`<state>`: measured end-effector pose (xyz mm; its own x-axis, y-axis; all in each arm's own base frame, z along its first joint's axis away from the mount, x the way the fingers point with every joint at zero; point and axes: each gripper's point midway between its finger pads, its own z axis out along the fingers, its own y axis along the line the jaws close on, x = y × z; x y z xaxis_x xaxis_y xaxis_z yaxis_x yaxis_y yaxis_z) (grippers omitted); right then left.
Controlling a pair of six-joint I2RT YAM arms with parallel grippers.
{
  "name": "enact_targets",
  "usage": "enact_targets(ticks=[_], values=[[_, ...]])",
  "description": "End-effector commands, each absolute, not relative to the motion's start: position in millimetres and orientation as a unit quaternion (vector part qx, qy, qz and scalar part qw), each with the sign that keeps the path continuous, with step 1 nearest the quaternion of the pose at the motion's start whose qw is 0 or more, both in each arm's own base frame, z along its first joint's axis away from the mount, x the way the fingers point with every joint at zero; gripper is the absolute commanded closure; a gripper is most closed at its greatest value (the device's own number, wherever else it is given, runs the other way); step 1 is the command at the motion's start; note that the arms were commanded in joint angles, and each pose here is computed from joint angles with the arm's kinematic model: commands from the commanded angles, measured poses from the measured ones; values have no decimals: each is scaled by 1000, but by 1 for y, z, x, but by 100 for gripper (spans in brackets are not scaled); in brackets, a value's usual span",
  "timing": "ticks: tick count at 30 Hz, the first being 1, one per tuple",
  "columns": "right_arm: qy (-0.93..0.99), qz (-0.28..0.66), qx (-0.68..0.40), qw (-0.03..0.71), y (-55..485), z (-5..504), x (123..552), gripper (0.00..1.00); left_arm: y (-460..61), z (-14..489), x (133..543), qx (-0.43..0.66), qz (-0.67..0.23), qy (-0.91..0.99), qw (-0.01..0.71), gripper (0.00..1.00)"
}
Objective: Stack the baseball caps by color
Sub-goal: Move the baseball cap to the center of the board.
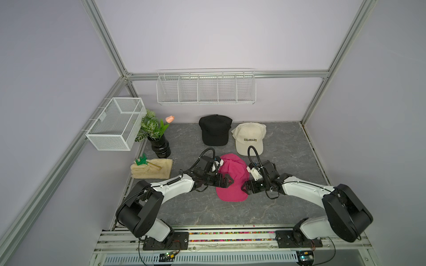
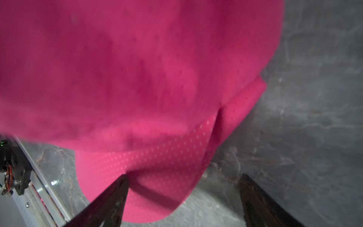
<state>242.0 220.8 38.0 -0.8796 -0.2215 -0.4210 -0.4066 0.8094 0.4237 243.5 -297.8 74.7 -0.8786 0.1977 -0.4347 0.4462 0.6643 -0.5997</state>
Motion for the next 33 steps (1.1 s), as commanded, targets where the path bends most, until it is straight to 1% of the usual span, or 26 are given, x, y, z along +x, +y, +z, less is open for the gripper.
enact_targets(ticks=[1,5,7,10,15,17,19,22,25,30,31,33], values=[[926,284,-173,178,232,34,244,20,-306,75,246,192,-379,889,168,0],[924,285,-184,178,240,33,253,37,-304,67,253,181,-366,898,163,0],[923,289,-189,170,243,30,254,43,-299,66,259,169,-354,904,171,1],[919,295,-200,169,251,30,260,47,-289,66,270,148,-343,909,184,0],[918,292,-178,203,265,38,296,52,-273,60,301,112,-328,914,212,0],[923,289,-152,205,269,37,309,53,-266,61,318,88,-321,915,226,0],[931,274,-124,207,266,35,318,52,-265,77,327,82,-332,908,240,0],[934,267,-101,216,263,33,325,51,-272,119,318,127,-376,874,280,0],[933,274,-88,216,269,34,331,50,-259,138,311,126,-367,865,318,0],[933,275,-77,219,268,37,334,50,-208,127,302,4,-296,892,342,0],[932,278,-77,220,269,38,334,50,-197,122,299,-35,-284,899,333,0],[928,288,-82,220,273,41,334,50,-192,108,288,-39,-279,906,315,0]])
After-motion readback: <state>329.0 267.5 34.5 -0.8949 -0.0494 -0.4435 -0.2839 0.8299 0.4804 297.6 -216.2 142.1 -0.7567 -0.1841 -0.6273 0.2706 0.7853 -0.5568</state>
